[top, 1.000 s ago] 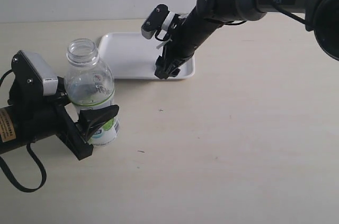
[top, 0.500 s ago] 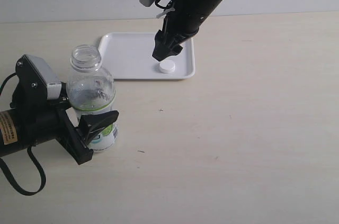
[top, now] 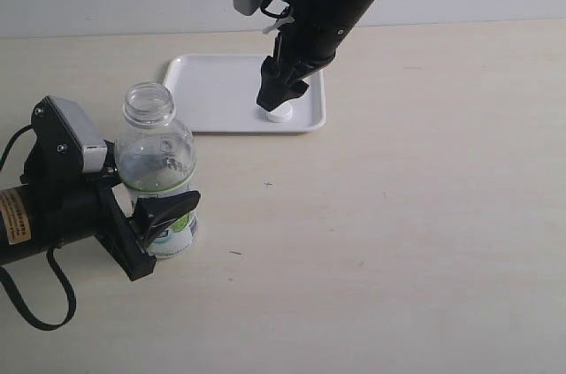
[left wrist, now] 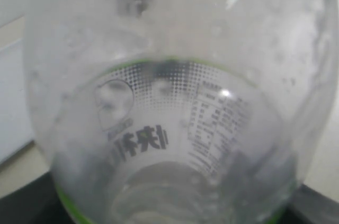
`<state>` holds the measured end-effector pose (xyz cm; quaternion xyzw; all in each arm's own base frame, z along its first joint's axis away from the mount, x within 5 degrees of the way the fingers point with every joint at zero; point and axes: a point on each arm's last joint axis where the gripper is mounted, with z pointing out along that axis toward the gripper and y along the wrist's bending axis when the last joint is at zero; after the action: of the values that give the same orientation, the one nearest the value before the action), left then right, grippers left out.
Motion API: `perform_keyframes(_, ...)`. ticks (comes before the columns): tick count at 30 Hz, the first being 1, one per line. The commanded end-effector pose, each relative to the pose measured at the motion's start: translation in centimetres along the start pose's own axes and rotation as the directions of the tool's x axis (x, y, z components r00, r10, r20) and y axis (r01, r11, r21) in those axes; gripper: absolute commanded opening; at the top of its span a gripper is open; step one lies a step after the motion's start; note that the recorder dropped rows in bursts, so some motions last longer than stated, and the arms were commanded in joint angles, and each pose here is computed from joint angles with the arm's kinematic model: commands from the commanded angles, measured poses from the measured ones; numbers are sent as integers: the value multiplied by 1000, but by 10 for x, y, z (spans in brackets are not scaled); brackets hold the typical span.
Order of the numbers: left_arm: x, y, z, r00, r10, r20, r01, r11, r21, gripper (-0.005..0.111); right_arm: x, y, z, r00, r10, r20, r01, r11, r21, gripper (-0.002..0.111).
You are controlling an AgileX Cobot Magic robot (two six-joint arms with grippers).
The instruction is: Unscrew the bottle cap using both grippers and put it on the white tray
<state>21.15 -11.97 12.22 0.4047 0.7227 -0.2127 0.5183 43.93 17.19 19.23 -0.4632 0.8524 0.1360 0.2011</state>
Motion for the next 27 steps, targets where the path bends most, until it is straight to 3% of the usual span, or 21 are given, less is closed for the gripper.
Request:
perform_keyframes(1,-3,-1,0,999,18,35,-18,1000,0,52,-1,-1,-7,1000,4,9,-4,1000,5,69)
perform_keyframes(10,-2,3,0,1000,2,25,-1,999,-38,84,-1,0,-7,1000,7,7,-7,1000,-4,69)
perform_keyframes(17,-1,5,-4,998,12,-61,-16,998,-67,84,-1,0,-7,1000,5,7,-5,1000,-4,69)
perform_keyframes(20,-3,6,-14,997,10,-71,-19,992,-123,84,-1,0,-7,1000,6,8,-6,1000,-5,69)
perform_keyframes(27,-1,-4,-30,997,1,-80,-11,992,-128,83,-1,1,-7,1000,10,12,-9,1000,-9,69)
